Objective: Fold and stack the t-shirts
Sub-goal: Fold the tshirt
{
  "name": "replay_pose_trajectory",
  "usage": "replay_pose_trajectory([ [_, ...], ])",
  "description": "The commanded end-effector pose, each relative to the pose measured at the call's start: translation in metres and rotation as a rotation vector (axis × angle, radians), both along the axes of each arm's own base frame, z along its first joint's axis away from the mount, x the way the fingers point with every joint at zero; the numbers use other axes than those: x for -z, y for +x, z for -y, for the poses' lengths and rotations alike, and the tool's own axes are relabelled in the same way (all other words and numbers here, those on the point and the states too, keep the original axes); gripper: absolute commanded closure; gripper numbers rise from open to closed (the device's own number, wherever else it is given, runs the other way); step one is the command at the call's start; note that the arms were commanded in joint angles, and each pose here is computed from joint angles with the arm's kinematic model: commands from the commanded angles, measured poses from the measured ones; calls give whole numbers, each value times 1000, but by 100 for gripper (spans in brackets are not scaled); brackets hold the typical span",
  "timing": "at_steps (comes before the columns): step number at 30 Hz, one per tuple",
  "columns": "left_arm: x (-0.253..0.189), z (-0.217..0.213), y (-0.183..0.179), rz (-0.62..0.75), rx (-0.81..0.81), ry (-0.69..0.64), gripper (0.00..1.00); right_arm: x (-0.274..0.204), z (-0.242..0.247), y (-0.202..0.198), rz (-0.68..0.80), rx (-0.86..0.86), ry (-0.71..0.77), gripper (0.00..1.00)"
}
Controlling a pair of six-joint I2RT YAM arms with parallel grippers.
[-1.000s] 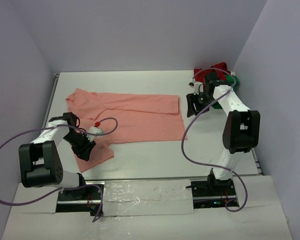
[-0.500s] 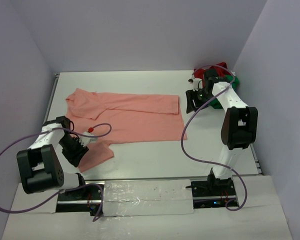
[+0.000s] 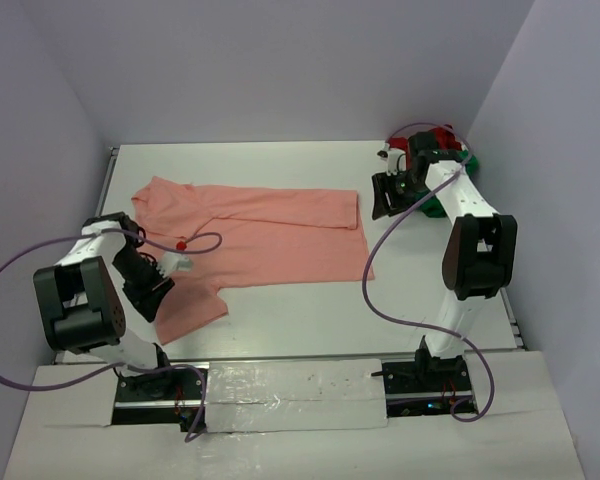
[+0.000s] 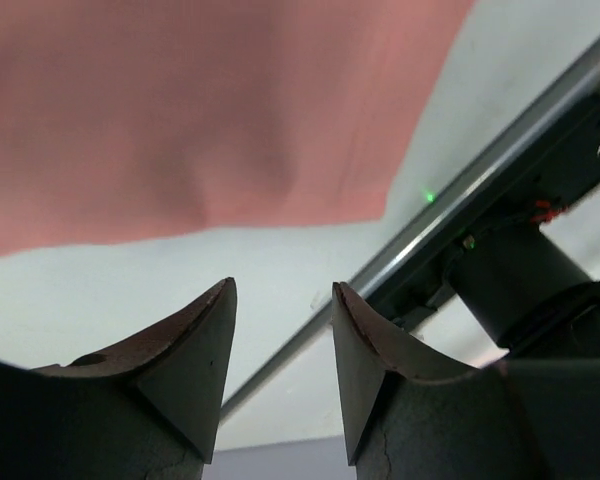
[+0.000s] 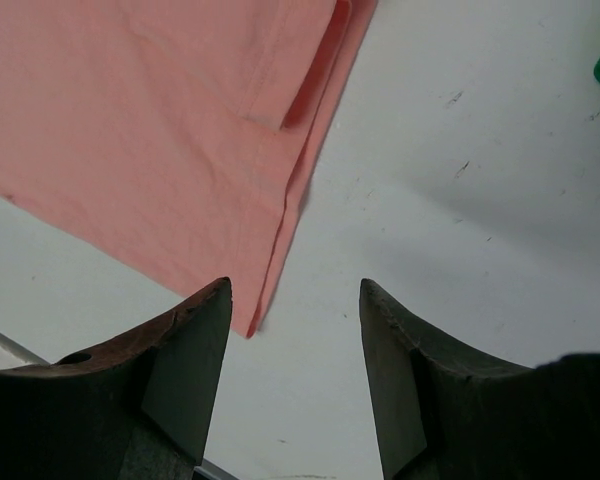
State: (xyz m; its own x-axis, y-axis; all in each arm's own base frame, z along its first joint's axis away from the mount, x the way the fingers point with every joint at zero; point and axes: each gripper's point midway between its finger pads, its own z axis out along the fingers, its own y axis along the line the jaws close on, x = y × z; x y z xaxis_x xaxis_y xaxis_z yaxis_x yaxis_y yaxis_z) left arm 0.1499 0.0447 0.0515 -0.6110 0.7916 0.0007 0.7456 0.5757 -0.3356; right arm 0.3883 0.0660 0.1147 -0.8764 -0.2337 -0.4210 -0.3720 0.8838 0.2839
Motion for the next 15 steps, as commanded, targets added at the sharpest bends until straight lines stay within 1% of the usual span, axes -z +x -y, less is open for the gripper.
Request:
replay_pose_trajectory([
  [1,-15,19,32,98,-89,-117,48,-3,-4,-1,49,12,39,39],
  [2,-16,20,47,155,-126,-123,47,-9,-6,2,85,13,48,39],
  [3,-22,28,52,190,-135,-176,47,-9,-9,1,84,11,67,39],
  [4,-27,27,62,235,-160,-182,46,-6,-10,-2,72,18,75,40],
  [5,-29,24,80,304,-224,-172,46,-3,-11,-5,54,19,81,41],
  [7,-43,22,94,390,-263,-201,46,3,-13,-11,22,14,89,41],
  [8,-48,21,101,418,-329,-196,46,7,-10,-15,-6,22,79,41],
  [9,-58,17,115,507,-345,-186,45,10,-9,-19,-23,28,69,41],
  [11,-71,14,121,567,-387,-185,45,15,-3,-32,-61,26,30,41],
  [12,-89,5,141,707,-419,-152,45,12,0,-38,-61,28,13,41],
  [13,-90,-4,143,742,-473,-106,44,18,5,-47,-83,35,-17,40],
  [15,-107,-7,148,819,-507,-102,44,23,10,-70,-149,26,-44,39],
])
